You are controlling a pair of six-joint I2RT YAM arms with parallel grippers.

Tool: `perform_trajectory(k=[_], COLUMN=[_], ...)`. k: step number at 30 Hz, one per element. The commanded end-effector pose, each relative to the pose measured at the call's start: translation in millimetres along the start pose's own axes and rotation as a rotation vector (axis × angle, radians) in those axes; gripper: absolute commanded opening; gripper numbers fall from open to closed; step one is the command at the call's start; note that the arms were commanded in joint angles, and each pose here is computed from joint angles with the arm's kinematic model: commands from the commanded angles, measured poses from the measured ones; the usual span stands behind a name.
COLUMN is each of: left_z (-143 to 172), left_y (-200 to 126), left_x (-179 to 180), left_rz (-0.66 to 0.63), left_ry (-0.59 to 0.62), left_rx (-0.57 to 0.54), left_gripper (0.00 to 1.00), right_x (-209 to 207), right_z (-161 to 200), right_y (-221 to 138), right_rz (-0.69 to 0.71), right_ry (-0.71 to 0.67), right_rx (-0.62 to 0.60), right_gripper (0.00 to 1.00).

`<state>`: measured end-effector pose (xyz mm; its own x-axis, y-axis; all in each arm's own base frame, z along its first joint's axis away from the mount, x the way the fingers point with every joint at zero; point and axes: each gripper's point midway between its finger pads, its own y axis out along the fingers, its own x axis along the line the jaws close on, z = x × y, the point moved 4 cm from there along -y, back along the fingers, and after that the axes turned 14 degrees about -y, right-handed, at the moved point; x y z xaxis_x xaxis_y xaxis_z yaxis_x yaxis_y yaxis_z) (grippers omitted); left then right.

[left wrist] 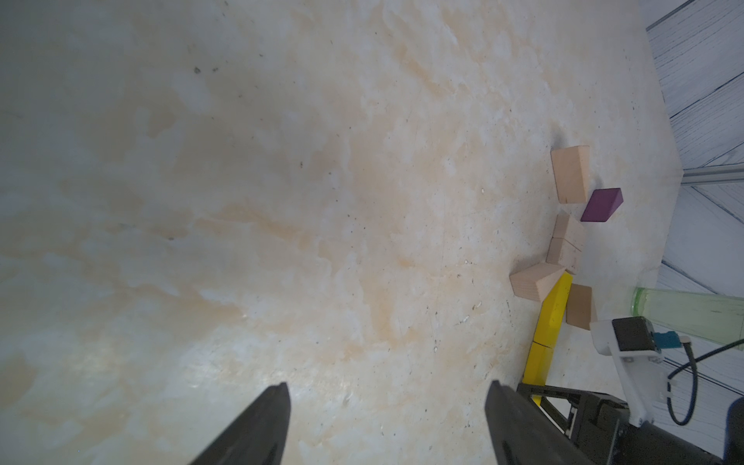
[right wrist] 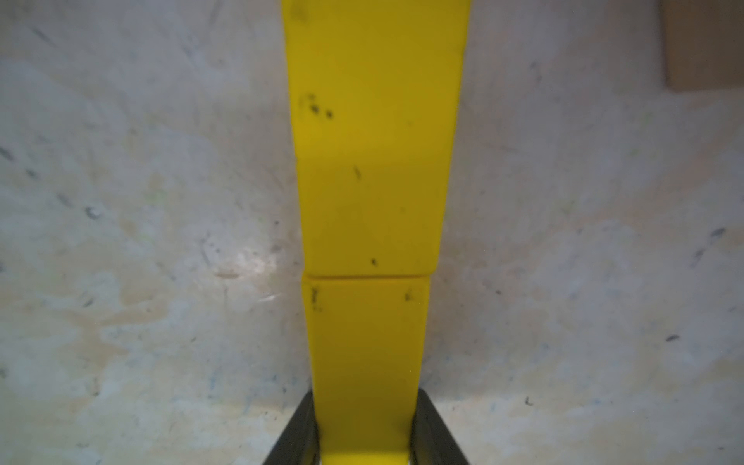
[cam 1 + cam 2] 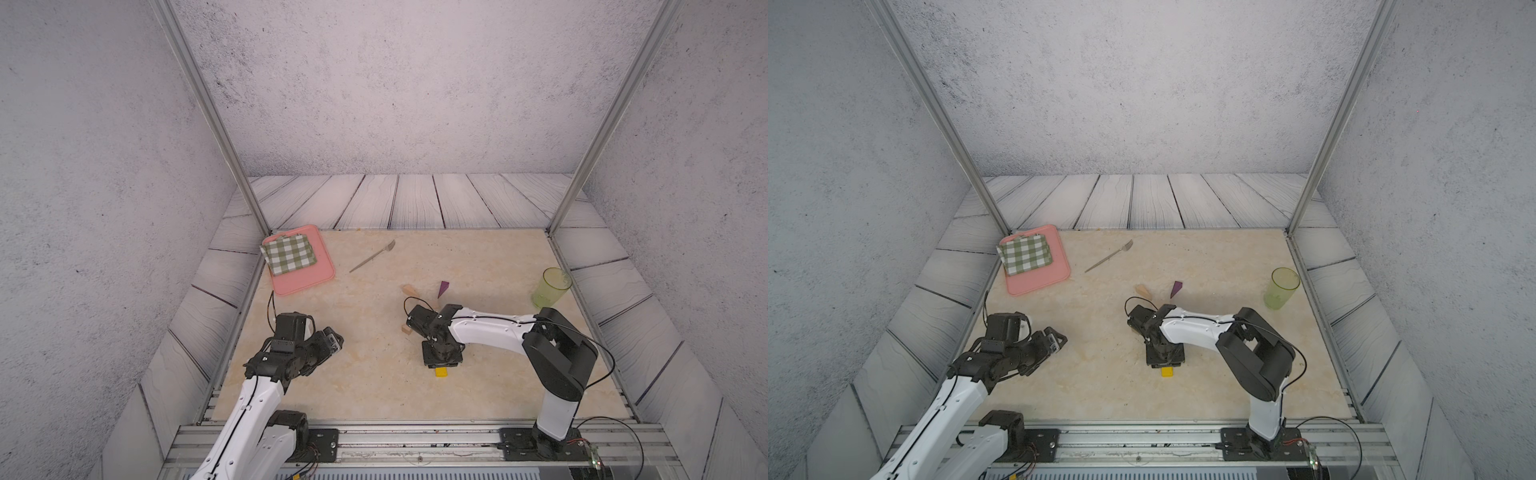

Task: Assemble a small pinwheel with building blocks
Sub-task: Assemble the building block at the center of the board.

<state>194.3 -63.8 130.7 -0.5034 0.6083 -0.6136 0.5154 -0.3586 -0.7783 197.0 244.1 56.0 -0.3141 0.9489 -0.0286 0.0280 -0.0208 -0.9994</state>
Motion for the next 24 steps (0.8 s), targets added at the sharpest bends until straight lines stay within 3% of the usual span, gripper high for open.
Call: perform_trajectory(k=[1,24], left_z=[0.0,0.3], left_y=[0.5,0.9], left_x=[4.7,5.1], left_rz=[-0.007,-0.008], left_ry=[-0.01,-0.012], left_rx=[-0.005,-0.005], left_gripper=[0.83,0.83], right_x=[-2.9,-1.9], right_z=[-5.6,-9.1], right_y=[4.3,4.2], right_rz=[0.036,0.042], right_ry=[0.01,0.009], right_rx=[-0.011,-0.019], right_gripper=[0.38,0.39])
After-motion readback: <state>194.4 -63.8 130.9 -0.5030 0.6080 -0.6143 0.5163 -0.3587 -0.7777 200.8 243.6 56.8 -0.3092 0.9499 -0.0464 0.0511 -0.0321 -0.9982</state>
